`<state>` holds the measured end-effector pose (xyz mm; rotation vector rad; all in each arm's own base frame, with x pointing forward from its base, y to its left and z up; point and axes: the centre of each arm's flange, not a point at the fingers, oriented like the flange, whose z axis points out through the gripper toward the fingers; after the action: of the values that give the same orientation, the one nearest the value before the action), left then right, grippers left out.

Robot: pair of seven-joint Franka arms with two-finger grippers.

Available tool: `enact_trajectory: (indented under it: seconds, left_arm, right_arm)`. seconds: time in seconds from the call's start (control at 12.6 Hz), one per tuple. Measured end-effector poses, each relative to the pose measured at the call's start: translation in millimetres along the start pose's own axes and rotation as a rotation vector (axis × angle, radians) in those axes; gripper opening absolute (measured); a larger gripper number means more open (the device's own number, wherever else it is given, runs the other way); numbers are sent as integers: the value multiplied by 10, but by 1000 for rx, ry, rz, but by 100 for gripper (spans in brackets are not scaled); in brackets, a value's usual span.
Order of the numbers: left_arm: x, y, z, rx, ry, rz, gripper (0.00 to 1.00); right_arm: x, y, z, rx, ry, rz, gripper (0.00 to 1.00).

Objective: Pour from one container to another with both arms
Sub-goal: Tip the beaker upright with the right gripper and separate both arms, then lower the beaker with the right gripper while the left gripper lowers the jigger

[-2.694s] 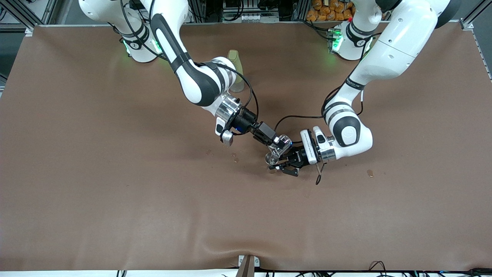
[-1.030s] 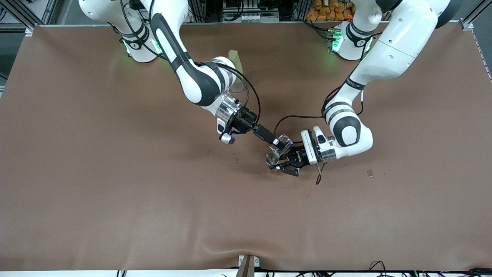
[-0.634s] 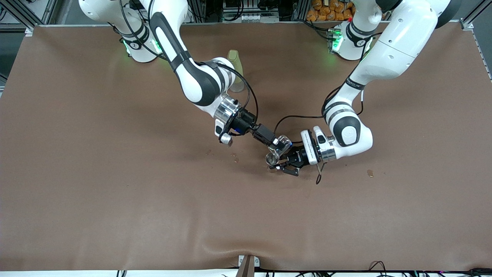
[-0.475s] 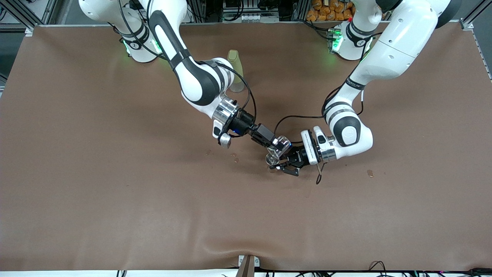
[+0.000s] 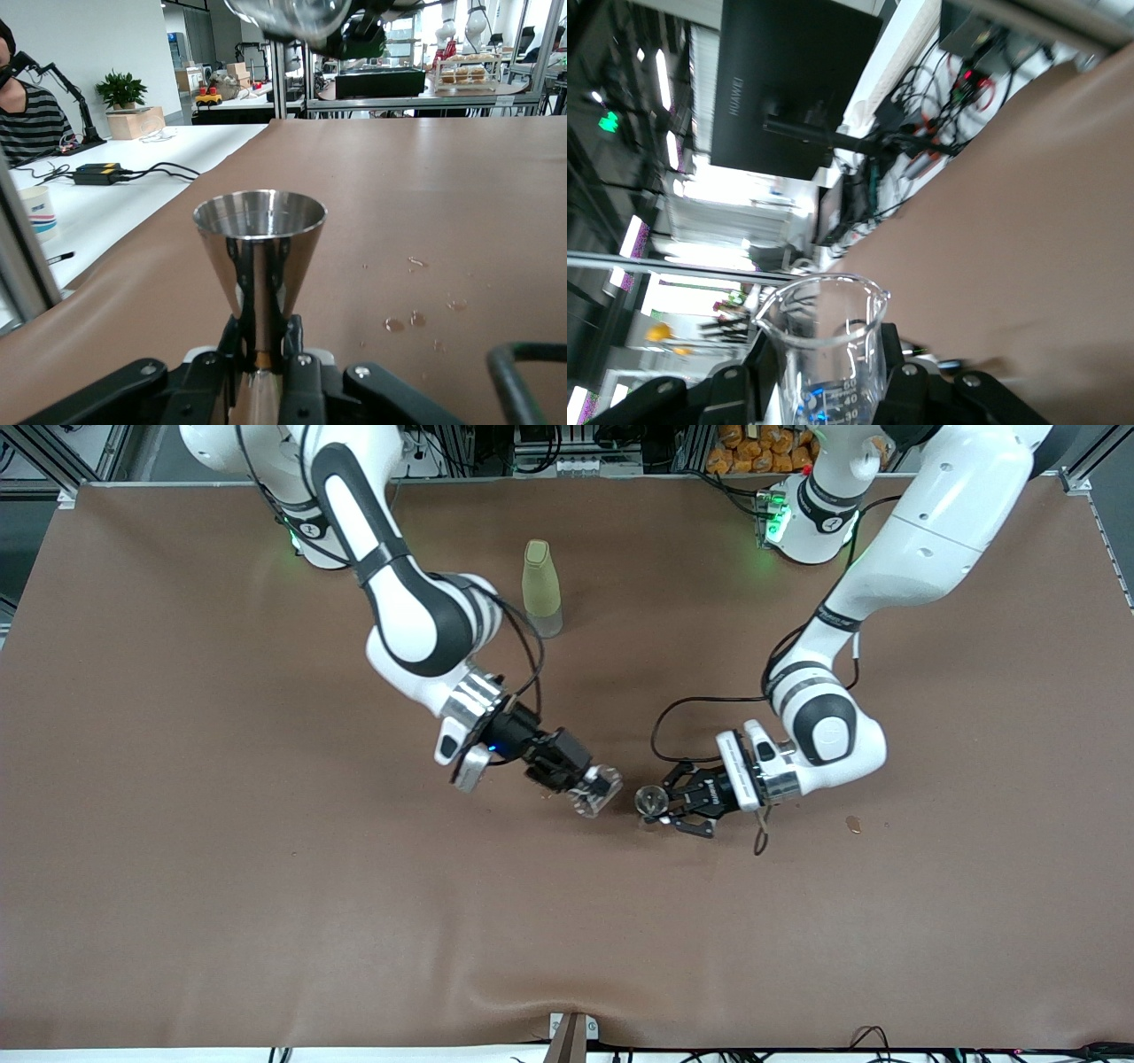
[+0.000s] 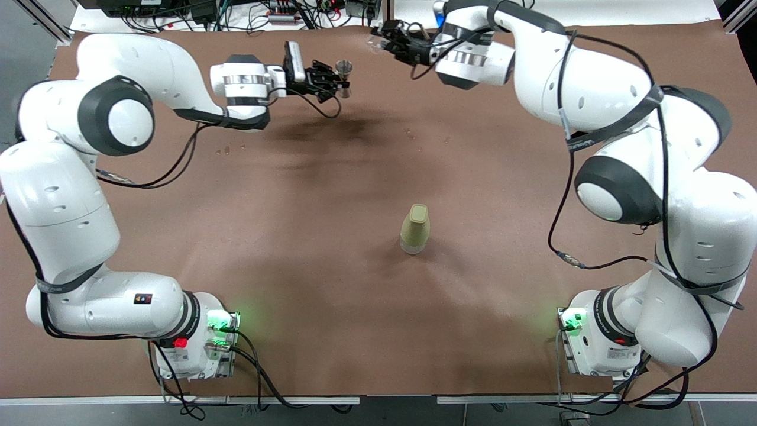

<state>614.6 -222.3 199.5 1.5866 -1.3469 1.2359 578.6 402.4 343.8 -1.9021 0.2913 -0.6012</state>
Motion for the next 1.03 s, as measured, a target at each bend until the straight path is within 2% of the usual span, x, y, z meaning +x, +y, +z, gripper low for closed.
enact_trajectory:
  seconds: [0.08, 0.16, 0.4, 0.79, 1.03]
  left_arm:
    - [-22, -36, -166, -10, 4, 2, 21]
    - [-66, -61, -357, -20, 8, 3, 21]
    - [-267, -85, -935, -68, 18, 6, 21]
    - [-682, -119, -2039, -175, 37, 19, 21]
    - [-962, -39, -2618, -168, 47, -20, 21]
  right_arm:
    - [114, 85, -108, -10, -12, -48, 50]
    - [231, 213, -224, 8, -37, -92, 50]
    - [610, 922, -645, 120, -113, -215, 50]
    - [1532, 1868, -1890, 207, -337, -453, 50]
    - [1870, 2285, -2712, 223, -427, -616, 50]
